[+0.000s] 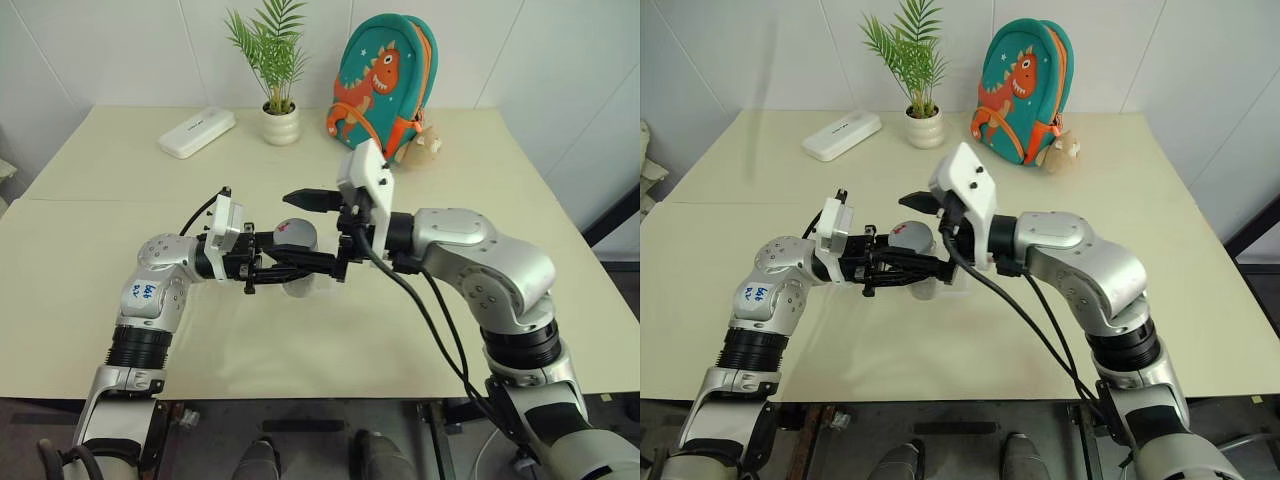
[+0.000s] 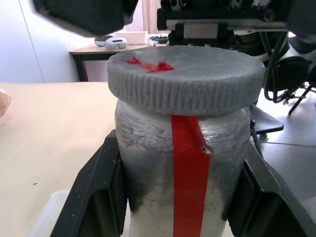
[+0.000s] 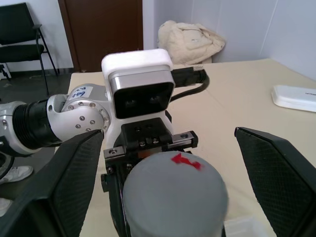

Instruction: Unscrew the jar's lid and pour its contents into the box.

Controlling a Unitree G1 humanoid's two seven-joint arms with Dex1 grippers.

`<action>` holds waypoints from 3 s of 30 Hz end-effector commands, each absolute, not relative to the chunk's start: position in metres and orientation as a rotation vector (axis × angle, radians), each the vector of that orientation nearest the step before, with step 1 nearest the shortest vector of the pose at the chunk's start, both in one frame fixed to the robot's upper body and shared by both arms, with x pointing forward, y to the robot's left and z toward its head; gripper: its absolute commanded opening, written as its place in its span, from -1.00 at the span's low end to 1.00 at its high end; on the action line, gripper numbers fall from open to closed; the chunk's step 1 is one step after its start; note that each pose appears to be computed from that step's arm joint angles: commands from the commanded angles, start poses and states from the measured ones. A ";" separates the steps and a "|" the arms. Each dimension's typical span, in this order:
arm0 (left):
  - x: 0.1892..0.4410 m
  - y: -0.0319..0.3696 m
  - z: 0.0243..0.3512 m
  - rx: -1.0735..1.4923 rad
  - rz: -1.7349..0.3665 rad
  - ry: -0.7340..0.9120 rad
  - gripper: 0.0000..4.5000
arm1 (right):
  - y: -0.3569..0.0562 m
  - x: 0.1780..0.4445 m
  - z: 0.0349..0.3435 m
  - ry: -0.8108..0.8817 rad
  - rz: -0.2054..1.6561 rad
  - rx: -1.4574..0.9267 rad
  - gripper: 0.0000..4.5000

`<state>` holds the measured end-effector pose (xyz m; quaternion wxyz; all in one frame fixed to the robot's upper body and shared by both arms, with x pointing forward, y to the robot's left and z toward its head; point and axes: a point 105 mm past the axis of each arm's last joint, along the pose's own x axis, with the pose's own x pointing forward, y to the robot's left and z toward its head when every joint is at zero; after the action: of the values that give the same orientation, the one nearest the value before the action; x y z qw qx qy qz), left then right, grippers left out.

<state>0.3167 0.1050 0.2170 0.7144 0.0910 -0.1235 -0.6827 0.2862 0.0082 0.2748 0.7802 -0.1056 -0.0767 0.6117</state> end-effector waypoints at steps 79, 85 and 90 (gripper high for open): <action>0.311 0.103 0.228 0.255 -1.527 -0.322 -0.06 | -0.002 0.293 0.279 -0.235 1.274 -0.313 0.98; 0.311 0.104 0.229 0.256 -1.523 -0.321 -0.06 | -0.006 0.294 0.277 -0.225 1.267 -0.321 0.98; 0.312 0.104 0.229 0.254 -1.519 -0.320 -0.06 | -0.014 0.295 0.276 -0.212 1.245 -0.334 0.98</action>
<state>0.3172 0.1052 0.2180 0.7167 0.0959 -0.1241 -0.6796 0.2977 -0.0086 0.2654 0.7918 -0.1460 -0.0751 0.5882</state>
